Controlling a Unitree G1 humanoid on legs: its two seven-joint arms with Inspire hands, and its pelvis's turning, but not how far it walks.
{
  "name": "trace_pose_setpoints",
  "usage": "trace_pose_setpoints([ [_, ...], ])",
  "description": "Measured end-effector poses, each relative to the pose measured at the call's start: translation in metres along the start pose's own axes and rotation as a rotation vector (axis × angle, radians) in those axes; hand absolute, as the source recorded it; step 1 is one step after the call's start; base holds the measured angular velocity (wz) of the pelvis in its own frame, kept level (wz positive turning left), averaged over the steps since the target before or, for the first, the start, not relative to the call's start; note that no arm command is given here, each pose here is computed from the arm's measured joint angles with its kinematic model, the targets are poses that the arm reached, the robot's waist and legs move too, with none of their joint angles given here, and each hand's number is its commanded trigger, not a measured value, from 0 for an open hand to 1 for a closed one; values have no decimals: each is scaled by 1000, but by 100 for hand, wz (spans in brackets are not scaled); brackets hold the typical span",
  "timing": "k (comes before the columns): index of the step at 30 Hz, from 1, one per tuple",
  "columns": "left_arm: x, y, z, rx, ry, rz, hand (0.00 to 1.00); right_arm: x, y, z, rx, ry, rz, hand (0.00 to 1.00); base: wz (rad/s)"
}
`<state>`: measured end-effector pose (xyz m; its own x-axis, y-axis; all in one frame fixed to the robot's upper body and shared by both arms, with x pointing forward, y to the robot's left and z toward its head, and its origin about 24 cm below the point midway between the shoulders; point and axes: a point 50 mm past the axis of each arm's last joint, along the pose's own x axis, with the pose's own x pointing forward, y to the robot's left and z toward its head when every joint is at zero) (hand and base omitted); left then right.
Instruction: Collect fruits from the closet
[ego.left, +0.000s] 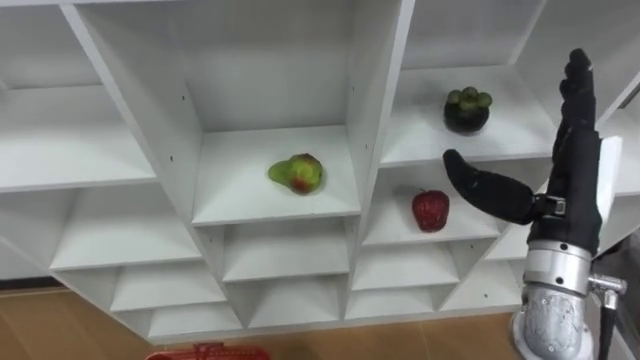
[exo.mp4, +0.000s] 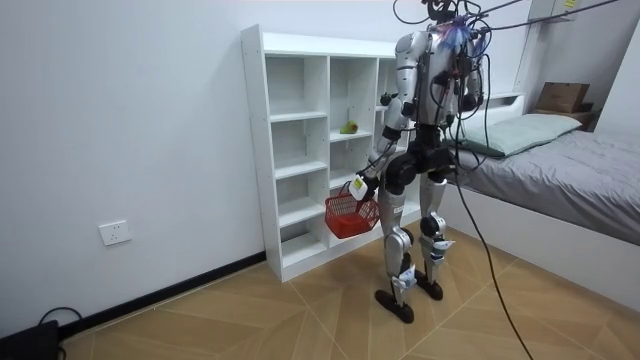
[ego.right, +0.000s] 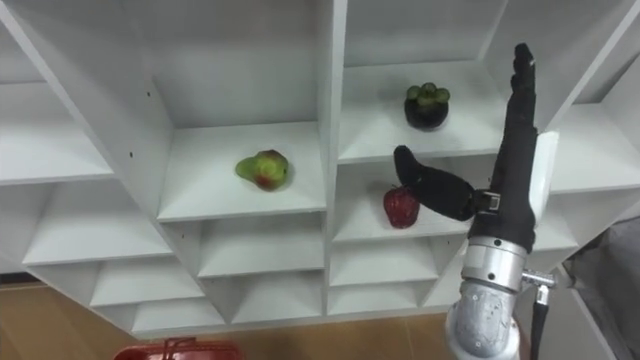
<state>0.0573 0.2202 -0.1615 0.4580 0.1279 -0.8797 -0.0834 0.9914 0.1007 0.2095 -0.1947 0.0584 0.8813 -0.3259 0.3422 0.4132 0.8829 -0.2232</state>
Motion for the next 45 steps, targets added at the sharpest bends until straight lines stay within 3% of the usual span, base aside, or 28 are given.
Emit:
trace_pose_setpoints([
  [16, 0, 13, 1, 49, 29, 18, 100, 42, -21, -19, -62, 60, 17, 0, 3],
  [22, 0, 15, 1, 34, 29, 29, 100, 46, -28, -32, -83, 129, 20, 0, 2],
  [45, -1, 25, 0, 28, 46, 71, 100, 58, -28, -27, -140, 90, 57, 0, 2],
])
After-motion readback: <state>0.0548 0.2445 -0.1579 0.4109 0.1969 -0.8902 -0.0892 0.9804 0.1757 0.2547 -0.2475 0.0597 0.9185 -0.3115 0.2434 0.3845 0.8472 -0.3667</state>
